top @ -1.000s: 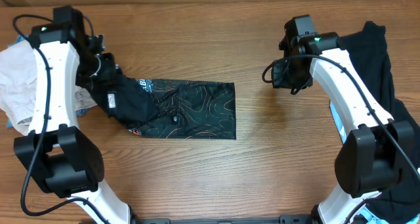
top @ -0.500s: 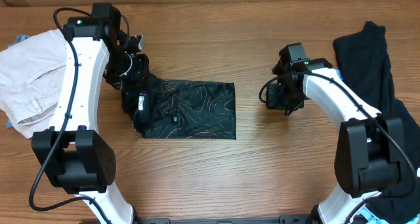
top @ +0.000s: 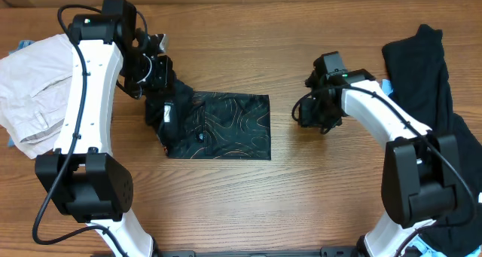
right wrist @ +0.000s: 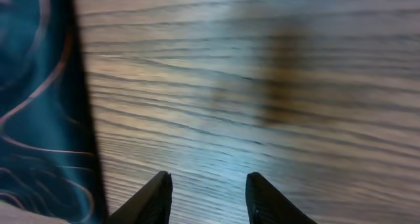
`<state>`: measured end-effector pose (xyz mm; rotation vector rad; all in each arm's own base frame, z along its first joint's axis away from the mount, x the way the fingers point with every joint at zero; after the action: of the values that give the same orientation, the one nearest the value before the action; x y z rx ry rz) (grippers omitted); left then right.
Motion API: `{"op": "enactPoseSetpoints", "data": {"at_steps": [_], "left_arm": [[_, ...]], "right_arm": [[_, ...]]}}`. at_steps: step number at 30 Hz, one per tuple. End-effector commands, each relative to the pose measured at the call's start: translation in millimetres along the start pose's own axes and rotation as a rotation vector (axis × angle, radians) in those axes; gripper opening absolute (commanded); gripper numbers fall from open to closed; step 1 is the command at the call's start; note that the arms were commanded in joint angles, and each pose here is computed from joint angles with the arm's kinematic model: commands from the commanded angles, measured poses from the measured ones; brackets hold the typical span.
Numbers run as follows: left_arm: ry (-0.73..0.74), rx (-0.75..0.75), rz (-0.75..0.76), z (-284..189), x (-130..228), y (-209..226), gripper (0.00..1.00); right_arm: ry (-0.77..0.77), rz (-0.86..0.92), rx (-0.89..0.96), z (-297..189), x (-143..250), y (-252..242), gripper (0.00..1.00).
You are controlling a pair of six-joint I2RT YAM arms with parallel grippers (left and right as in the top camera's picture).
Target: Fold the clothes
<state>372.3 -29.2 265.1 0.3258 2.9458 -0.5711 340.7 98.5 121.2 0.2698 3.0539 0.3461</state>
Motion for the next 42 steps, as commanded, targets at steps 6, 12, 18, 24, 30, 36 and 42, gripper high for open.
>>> {"op": "enactPoseSetpoints", "data": {"at_steps": [6, 12, 18, 24, 30, 36, 42], "left_arm": [[-0.039, 0.102, 0.014, -6, -4, -50, 0.04], [-0.036, 0.03, 0.026, 7, -9, -74, 0.04], [-0.044, -0.005, 0.036, 17, -11, -98, 0.04], [-0.066, -0.038, 0.027, 25, -13, -118, 0.04], [-0.067, -0.082, 0.045, 32, -11, -134, 0.05], [-0.061, -0.131, 0.031, 43, -11, -142, 0.05], [-0.066, -0.118, 0.048, 57, -17, -151, 0.05]], "right_arm": [[-0.009, -0.046, -0.022, 2, 6, 16, 0.4], [0.01, -0.042, -0.014, 7, 6, 15, 0.4], [0.037, -0.037, -0.001, 10, 10, 13, 0.4], [0.046, -0.039, 0.002, 10, 12, 14, 0.4], [0.053, -0.038, 0.006, 10, 13, 13, 0.4], [0.069, -0.034, 0.014, 10, 15, 12, 0.4], [0.071, -0.034, 0.015, 10, 16, 12, 0.4]]}}
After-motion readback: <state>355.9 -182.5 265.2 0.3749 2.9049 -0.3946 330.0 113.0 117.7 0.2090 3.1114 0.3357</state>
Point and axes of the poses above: each gripper's point midway between its finger pads, its own z axis out along the fingers, its own y axis along the line the jaws close on, x = y × z, the point moved 9 cm from there along -z, back along the fingers, and after that the axes turned 12 degrees about z, right-handed, at the moved point
